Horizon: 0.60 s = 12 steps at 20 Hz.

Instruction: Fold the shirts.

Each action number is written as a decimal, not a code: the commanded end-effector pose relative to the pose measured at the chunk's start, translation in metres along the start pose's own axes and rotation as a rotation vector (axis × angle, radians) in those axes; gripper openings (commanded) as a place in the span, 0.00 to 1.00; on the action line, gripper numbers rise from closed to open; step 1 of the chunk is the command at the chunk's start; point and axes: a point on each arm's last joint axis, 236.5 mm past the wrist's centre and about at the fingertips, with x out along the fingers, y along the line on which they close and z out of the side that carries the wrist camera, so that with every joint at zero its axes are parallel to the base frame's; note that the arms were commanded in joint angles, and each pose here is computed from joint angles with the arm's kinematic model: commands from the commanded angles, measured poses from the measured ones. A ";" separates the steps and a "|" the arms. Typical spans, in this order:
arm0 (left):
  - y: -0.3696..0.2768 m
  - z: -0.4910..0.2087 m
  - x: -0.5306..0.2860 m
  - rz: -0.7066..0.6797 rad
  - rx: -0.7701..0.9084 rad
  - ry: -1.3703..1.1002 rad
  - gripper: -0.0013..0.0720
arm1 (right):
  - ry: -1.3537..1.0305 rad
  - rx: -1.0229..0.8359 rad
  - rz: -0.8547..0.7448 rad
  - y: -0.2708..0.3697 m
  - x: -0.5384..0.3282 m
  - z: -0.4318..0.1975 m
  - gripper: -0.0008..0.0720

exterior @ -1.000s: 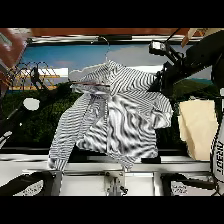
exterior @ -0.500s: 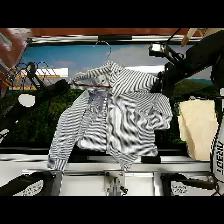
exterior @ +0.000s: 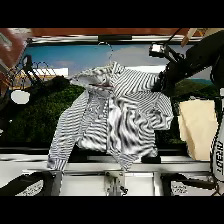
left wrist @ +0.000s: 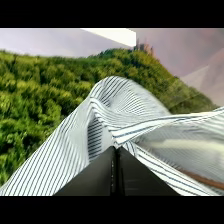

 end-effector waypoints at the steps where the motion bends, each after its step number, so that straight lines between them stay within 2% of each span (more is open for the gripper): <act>1: -0.031 0.030 -0.009 -0.055 0.055 -0.055 0.07 | 0.014 0.019 0.010 0.000 0.004 -0.005 0.11; 5: -0.086 0.039 -0.024 -0.164 0.151 -0.026 0.08 | -0.013 0.079 -0.016 -0.006 0.005 0.001 0.11; 12: -0.249 0.052 -0.091 -0.481 0.417 -0.096 0.08 | -0.037 0.155 -0.035 -0.002 0.016 0.026 0.11</act>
